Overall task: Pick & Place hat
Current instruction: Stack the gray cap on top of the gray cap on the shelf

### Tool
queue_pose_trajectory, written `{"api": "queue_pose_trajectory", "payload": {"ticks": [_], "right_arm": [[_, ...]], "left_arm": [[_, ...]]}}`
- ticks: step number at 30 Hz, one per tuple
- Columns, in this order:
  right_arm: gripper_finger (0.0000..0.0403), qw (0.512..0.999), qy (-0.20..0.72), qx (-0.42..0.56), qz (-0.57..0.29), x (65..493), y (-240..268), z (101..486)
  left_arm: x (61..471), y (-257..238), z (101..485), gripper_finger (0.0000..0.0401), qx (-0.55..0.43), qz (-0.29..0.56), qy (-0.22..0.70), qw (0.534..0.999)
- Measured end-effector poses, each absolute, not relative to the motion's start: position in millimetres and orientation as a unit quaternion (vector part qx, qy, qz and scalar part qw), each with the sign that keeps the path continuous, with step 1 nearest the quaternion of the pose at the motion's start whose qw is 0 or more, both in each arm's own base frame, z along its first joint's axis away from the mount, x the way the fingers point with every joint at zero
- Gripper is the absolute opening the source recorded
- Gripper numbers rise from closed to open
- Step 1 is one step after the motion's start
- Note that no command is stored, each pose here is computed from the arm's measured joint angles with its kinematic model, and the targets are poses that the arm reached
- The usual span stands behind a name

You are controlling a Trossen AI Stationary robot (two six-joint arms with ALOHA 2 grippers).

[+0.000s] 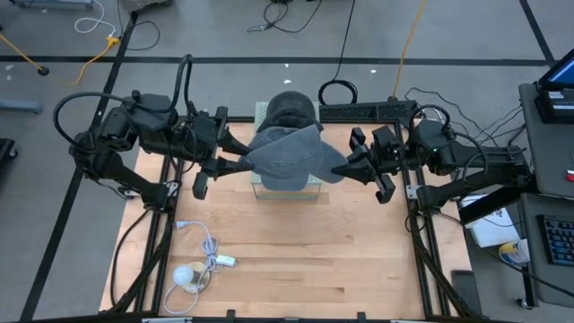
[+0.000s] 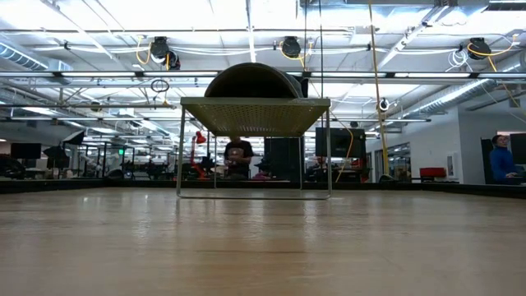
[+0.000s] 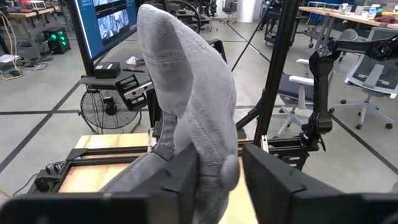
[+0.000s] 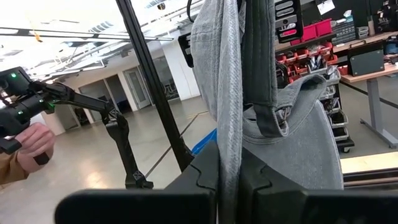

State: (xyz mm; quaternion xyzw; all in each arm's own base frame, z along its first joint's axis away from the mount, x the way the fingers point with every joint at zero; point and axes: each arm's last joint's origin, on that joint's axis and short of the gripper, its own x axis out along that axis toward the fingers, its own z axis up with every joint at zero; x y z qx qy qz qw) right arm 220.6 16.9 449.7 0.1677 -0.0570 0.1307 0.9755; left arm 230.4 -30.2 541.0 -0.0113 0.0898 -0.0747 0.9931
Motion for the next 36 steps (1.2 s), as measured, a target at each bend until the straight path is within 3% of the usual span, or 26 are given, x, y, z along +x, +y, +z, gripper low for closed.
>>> {"api": "queue_pose_trajectory", "payload": {"ticks": [9, 23, 29, 36], "right_arm": [[0.0012, 0.977, -0.066, 0.157, 0.132, 215.7, 16.6, 452.6], [0.0109, 0.978, -0.011, 0.169, 0.122, 183.5, 14.9, 450.4], [0.0118, 0.980, 0.022, 0.159, 0.116, 154.6, 13.3, 448.2], [0.0118, 0.986, -0.007, 0.142, 0.088, 132.1, 10.4, 454.4]], "left_arm": [[226.9, -29.6, 543.3, 0.0022, -0.028, -0.072, 0.084, 0.993], [219.4, -6.1, 543.1, 0.0022, -0.173, -0.034, 0.101, 0.979], [222.3, 3.9, 537.1, 0.0022, -0.186, -0.059, 0.132, 0.972], [239.1, 17.3, 528.4, 0.0022, -0.231, -0.083, 0.158, 0.956]]}}
